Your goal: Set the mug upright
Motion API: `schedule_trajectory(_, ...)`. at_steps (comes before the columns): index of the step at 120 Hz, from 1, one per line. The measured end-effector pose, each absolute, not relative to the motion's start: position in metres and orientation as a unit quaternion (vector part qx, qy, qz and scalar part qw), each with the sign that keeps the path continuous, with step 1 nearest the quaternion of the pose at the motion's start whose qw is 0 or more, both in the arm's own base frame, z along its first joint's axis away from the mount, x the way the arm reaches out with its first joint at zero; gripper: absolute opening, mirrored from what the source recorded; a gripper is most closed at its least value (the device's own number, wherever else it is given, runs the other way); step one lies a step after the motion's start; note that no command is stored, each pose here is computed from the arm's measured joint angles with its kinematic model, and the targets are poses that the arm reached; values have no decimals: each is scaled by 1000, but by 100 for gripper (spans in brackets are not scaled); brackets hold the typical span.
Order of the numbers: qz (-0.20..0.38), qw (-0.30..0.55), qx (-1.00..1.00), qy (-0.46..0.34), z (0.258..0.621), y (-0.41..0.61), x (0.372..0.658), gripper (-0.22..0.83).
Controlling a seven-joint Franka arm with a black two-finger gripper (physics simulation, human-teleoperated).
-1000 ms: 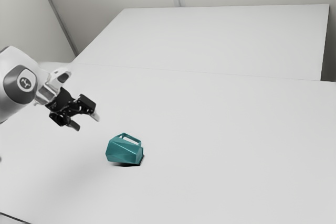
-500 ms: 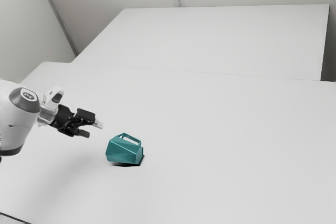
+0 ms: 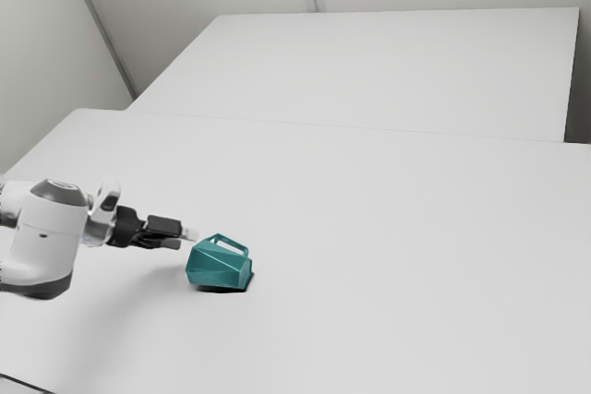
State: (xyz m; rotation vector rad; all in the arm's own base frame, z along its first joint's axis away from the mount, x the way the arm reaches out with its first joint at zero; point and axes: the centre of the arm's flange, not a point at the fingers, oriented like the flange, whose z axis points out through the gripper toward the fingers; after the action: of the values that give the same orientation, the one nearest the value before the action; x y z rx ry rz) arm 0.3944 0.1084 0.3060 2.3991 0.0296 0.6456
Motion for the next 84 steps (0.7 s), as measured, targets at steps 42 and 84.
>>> schedule_trajectory(42,264,331,906,-21,283,82,382,61)
schedule_trajectory(84,273,331,902,-45,271,64,385,57)
